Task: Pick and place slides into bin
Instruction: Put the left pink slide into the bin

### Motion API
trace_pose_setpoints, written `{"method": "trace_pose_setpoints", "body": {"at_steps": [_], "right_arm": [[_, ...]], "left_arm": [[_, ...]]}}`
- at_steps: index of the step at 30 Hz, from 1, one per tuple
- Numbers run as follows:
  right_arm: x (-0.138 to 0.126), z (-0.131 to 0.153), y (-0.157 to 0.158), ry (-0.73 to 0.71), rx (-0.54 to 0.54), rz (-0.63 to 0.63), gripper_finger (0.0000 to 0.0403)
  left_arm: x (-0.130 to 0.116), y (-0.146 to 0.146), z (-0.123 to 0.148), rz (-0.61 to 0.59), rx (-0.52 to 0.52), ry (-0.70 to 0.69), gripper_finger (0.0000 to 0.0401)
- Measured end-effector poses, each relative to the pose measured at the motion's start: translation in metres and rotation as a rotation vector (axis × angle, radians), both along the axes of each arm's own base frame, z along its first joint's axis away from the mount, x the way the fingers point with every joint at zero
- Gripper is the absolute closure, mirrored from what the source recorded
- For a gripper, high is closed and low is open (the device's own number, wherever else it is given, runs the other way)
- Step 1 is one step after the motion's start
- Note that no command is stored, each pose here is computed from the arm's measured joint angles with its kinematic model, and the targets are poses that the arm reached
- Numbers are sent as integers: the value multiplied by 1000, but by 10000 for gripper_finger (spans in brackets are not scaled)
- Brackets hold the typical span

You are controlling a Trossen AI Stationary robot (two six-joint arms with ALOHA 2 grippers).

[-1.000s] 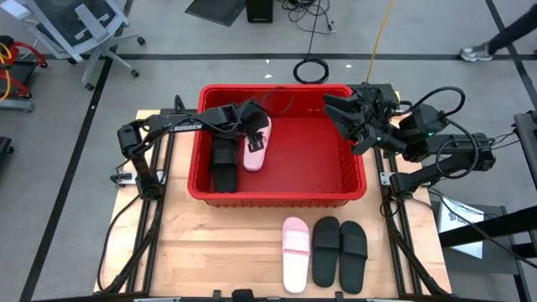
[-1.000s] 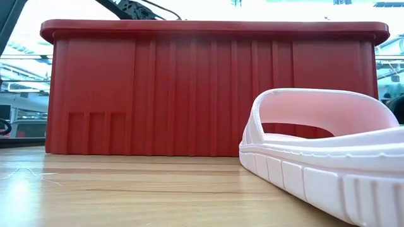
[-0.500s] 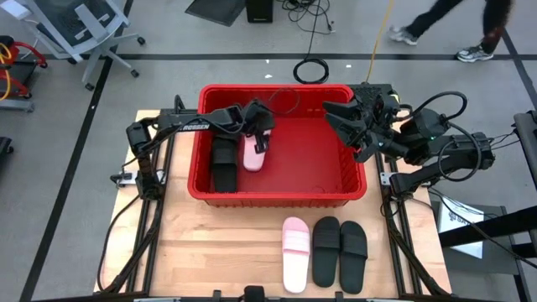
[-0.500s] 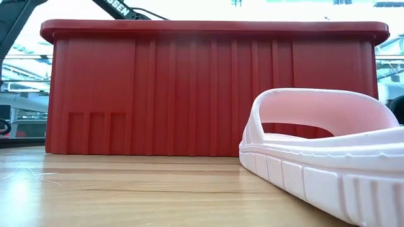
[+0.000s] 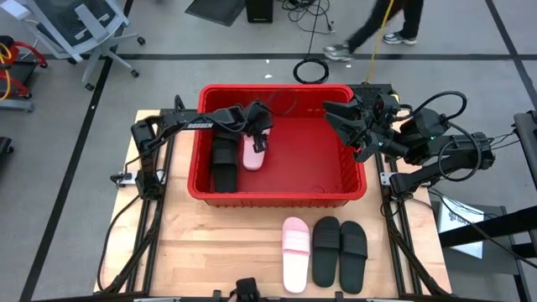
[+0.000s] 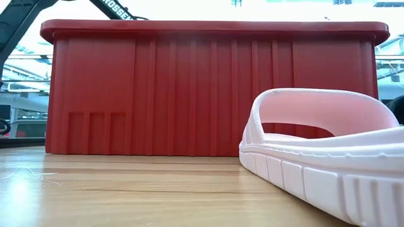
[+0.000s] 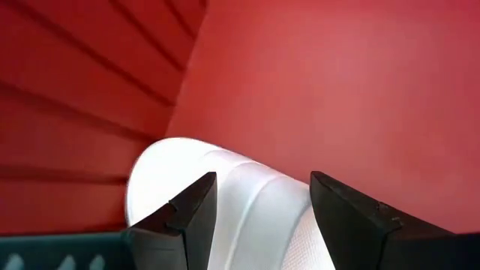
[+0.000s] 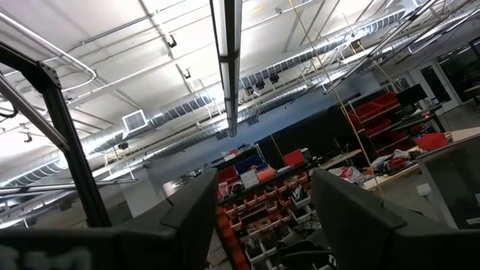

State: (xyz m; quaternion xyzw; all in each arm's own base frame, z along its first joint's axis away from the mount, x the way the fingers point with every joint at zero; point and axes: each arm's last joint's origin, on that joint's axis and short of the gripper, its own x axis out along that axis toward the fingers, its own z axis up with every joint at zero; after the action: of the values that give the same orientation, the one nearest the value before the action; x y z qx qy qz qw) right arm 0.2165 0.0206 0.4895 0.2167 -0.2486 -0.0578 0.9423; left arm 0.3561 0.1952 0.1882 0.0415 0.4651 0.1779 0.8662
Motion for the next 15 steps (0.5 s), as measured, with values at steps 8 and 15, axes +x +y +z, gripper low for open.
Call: {"method": "trace_pose_setpoints", "body": {"at_steps": [8,15], "right_arm": [[0,0,0,0,0,0,197],[1,-1,0,3,-2,-1,197]], "left_arm": [[-5,4,-1,72,-37,9,197],[0,-5,-1,54,-25,13,197]]}}
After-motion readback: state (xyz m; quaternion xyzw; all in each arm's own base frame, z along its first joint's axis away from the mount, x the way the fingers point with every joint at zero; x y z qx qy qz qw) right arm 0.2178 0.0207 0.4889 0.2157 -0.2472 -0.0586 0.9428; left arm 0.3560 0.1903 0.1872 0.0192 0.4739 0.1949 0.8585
